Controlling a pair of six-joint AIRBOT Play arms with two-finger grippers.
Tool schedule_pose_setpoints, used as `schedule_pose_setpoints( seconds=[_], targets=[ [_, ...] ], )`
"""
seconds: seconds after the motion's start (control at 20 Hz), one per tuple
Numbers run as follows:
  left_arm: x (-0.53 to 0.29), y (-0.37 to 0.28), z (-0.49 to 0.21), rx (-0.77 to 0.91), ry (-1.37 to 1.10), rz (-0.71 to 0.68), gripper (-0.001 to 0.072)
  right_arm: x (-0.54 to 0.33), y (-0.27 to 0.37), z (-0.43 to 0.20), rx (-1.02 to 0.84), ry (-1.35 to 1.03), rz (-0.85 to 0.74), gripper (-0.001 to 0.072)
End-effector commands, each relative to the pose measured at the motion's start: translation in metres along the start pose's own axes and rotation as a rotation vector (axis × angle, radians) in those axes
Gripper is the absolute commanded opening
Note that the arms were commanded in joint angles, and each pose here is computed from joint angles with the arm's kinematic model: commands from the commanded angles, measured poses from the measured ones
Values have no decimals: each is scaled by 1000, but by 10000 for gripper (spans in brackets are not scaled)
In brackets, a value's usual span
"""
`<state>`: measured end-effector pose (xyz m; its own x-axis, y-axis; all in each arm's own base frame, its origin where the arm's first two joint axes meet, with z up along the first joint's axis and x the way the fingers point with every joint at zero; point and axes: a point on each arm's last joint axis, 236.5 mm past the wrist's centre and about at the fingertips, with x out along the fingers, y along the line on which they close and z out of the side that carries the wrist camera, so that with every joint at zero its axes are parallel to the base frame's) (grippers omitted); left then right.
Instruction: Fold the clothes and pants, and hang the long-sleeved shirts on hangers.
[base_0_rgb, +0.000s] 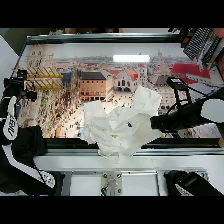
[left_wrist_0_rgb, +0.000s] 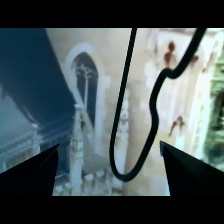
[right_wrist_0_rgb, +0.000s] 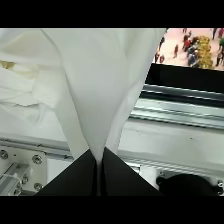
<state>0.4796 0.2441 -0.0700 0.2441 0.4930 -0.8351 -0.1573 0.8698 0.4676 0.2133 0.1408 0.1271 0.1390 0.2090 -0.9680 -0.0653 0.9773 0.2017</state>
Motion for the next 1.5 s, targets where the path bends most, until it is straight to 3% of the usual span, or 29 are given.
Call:
schedule_pose_setpoints(
  seconds=[0.0, 0.5, 0.55, 0.6, 0.65, 0.7, 0.75, 0.8, 0.9, 1.45],
  targets=[
    [20, -8, 15, 26, -75, -16, 704, 0, 3, -1, -1, 7, 12, 17],
    [45, -26, 21, 65, -111, -37, 702, 1, 8, -4, 0, 20, 32, 16],
    [45, -26, 19, 63, -105, -37, 609, 1, 8, -4, 0, 20, 32, 16],
    [45, -26, 17, 64, -92, -36, 419, 1, 8, -4, 0, 20, 32, 16],
    [45, -26, 15, 64, -86, -36, 343, 1, 8, -4, 1, 20, 32, 16],
    [45, -26, 14, 64, -83, -36, 325, 1, 8, -4, 1, 20, 32, 16],
    [45, -25, 13, 63, -76, -35, 154, 1, 8, -4, 0, 20, 32, 16],
    [43, -23, 13, 60, -71, -32, 58, 1, 8, -4, 0, 20, 32, 16],
    [39, -18, 20, 49, -83, -26, 24, 1, 8, -4, 0, 20, 32, 16],
    [-55, 14, 72, -17, -225, 20, 22, 1, 8, -4, 0, 19, 32, 17]
  ],
)
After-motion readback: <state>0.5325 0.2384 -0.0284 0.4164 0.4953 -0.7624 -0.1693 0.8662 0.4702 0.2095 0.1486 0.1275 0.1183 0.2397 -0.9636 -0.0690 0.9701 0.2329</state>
